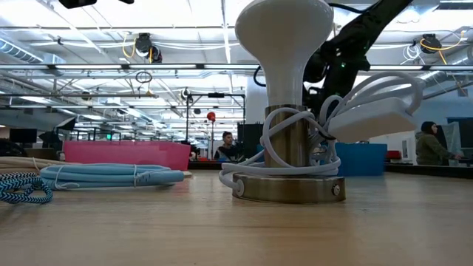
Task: Pick & Place USB Port
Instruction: Put the right light brown USB cable into the blue bin, then adjust the blue bin
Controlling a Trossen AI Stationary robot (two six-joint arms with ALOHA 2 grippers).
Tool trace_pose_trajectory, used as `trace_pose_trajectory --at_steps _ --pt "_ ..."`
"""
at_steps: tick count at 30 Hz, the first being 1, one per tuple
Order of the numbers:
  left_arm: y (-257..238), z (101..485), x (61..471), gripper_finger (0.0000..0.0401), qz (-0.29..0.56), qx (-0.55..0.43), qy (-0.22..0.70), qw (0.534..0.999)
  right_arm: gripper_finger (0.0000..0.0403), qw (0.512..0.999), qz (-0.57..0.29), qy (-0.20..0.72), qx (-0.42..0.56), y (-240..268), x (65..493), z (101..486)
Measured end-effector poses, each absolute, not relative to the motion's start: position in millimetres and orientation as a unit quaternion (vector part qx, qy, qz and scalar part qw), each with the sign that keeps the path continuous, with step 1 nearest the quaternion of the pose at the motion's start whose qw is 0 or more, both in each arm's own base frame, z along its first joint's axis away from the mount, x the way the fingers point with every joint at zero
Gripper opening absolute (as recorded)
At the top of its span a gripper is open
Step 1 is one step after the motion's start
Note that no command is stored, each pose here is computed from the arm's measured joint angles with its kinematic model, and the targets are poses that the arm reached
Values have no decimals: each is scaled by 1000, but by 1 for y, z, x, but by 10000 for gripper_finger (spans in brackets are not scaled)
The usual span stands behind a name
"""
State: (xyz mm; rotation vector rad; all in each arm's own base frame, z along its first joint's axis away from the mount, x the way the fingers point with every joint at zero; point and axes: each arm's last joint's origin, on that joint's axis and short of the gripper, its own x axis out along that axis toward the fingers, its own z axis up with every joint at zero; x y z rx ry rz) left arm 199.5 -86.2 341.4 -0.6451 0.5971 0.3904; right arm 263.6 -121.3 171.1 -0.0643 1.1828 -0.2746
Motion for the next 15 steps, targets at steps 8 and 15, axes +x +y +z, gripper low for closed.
trace_pose_trajectory --at_steps 8,15 --pt "-86 341 199 136 189 -313 287 886 172 818 -220 529 -57 -127 265 182" --pt "-86 341 200 136 190 -313 286 885 216 868 -264 413 -74 -130 270 246"
